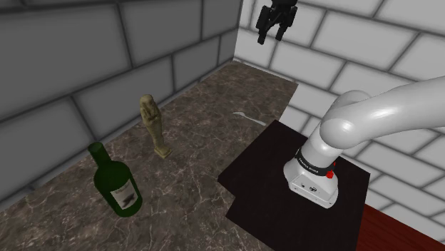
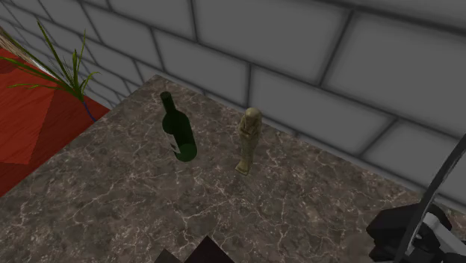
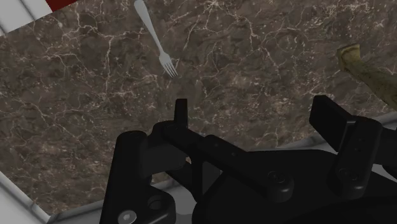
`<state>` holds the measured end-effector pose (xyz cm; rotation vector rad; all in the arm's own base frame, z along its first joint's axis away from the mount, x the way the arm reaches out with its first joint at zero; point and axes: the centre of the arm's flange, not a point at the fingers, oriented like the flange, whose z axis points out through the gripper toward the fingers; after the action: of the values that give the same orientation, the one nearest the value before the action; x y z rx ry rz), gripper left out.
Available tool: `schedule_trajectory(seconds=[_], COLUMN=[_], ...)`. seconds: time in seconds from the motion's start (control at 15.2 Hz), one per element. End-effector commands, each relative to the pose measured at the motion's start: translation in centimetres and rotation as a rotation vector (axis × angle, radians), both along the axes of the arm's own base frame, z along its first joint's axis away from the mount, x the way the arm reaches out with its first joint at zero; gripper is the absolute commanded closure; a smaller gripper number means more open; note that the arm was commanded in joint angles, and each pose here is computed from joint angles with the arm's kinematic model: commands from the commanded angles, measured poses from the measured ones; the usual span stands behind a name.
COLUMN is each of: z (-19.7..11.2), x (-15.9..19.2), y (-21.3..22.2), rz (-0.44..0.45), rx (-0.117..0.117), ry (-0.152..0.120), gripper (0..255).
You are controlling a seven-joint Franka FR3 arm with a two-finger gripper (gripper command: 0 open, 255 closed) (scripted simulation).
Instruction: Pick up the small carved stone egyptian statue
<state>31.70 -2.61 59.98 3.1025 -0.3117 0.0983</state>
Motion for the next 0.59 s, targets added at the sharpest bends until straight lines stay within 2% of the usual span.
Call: schedule_trajectory(seconds=[0.0, 0.53], z=[0.0, -3.5], x=[0.0, 4.1], y=[0.0, 9.7], rz=[0.0, -0.092], rx=[0.0, -0.029], ry=[0.0, 0.015], gripper=[0, 0])
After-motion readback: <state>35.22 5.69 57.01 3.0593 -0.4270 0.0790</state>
